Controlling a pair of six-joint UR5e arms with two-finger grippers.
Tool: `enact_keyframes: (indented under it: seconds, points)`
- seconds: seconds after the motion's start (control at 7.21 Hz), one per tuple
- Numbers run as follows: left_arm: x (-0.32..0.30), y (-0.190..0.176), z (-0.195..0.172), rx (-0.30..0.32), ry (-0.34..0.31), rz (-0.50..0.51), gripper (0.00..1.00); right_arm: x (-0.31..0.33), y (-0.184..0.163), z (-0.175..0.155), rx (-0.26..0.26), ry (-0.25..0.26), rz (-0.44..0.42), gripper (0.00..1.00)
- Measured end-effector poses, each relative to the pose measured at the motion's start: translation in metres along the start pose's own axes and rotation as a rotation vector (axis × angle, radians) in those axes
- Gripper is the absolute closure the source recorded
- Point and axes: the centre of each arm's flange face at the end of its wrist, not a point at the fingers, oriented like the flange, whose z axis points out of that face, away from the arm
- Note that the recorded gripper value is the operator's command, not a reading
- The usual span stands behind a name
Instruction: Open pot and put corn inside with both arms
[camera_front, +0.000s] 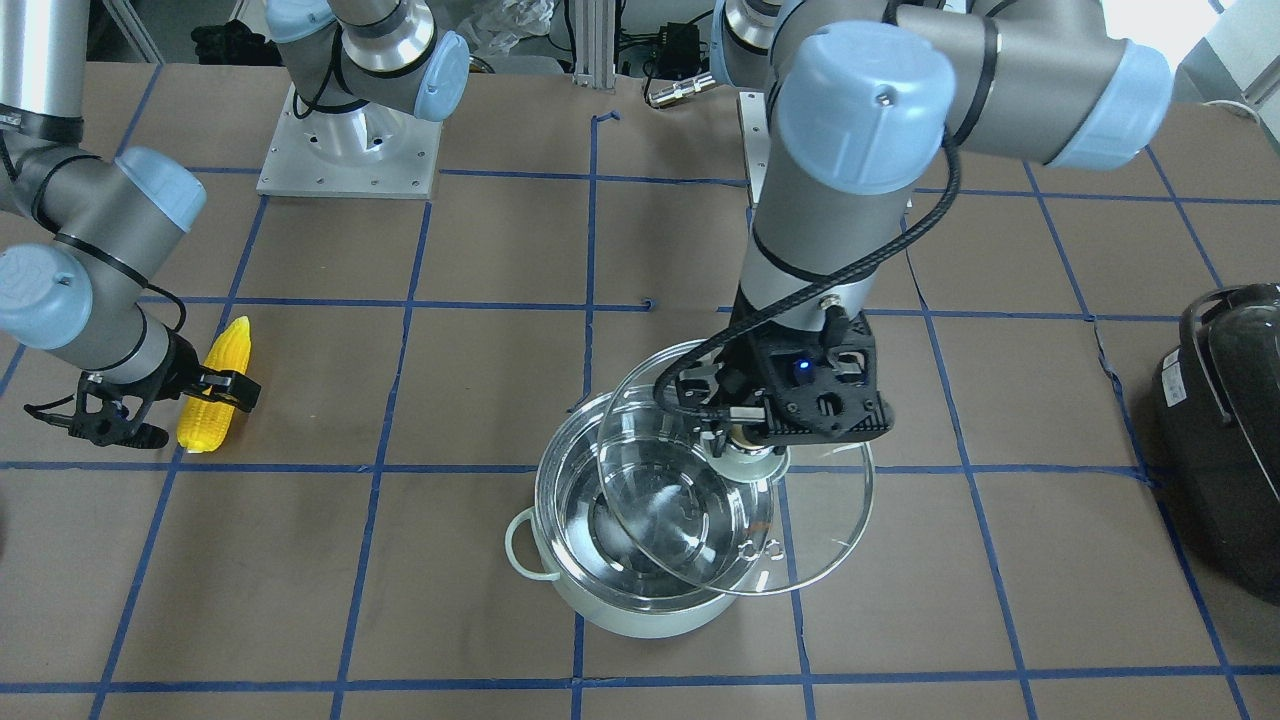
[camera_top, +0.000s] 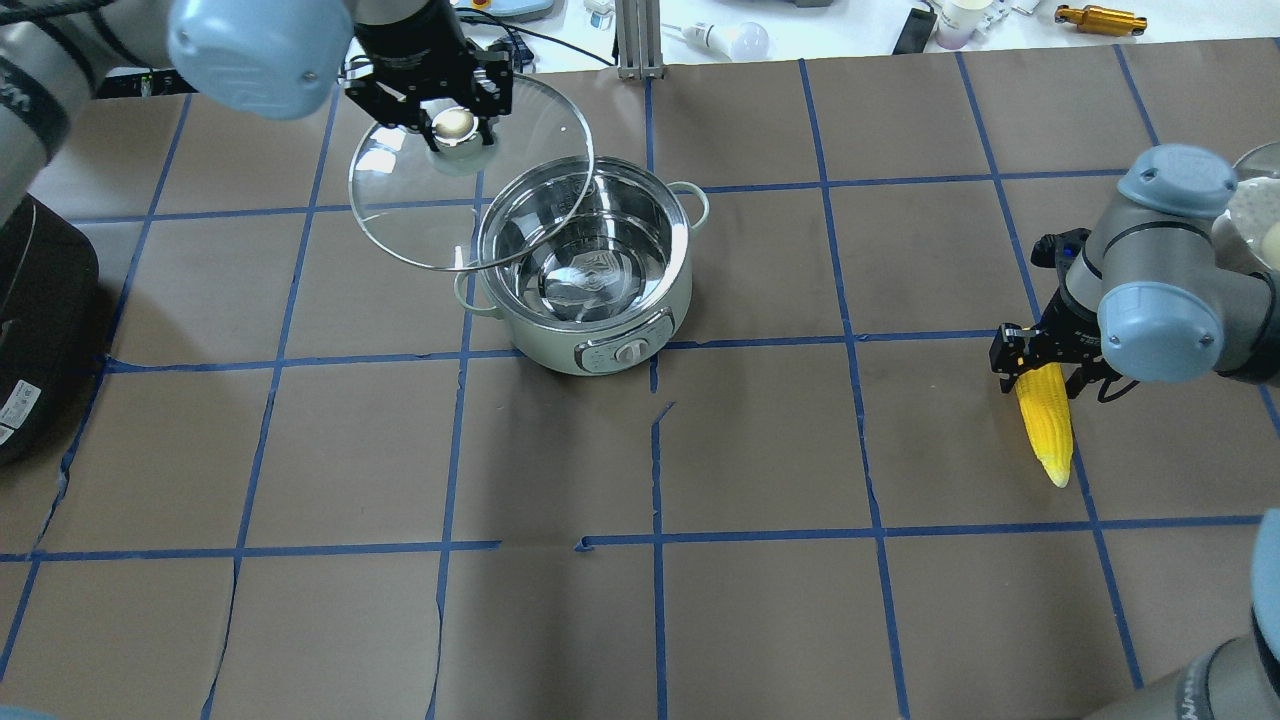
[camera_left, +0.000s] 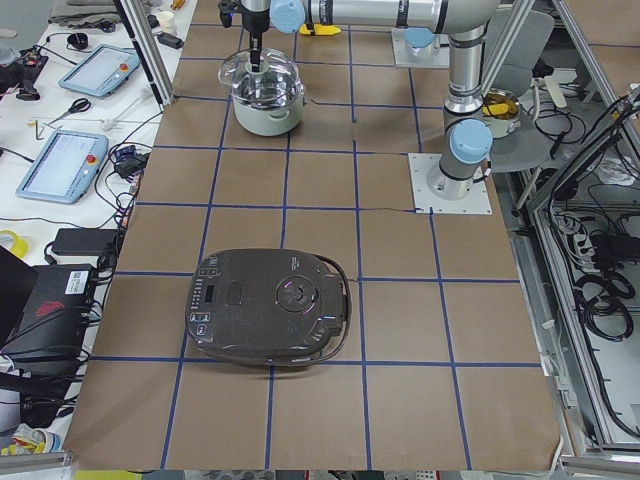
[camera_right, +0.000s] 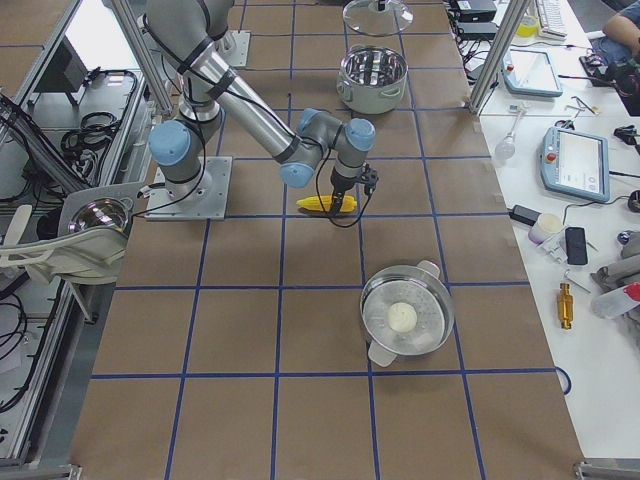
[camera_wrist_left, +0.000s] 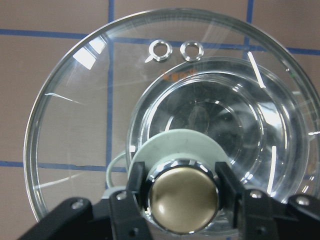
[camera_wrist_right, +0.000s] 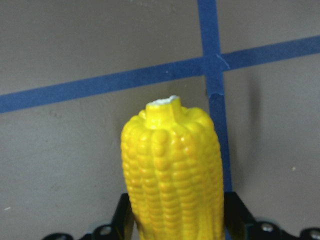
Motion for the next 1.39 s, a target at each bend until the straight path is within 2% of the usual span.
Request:
enact_keyframes:
  seconds: [0.14,0.42,0.83,1.11,1.39]
  points:
    - [-0.045,-0.008,0.004,-0.020,-0.009,-0.015,0.78,0.001,-0.002,-0.003,0.007,0.002,0.007,1.00]
    - [-0.132,-0.018,0.042,-0.067,-0.017,0.018,0.79,0.005,-0.012,-0.024,0.039,0.014,0.013,1.00]
    - [-0.237,-0.004,0.126,-0.067,-0.026,0.077,0.80,-0.001,-0.036,-0.112,0.064,0.012,0.028,1.00]
    - [-0.281,0.016,0.169,-0.066,-0.030,0.078,0.82,-0.056,-0.043,-0.163,0.105,0.007,0.063,1.00]
    - [-0.291,0.024,0.196,-0.084,-0.024,0.078,0.83,-0.125,-0.035,-0.188,0.148,0.006,0.088,1.00]
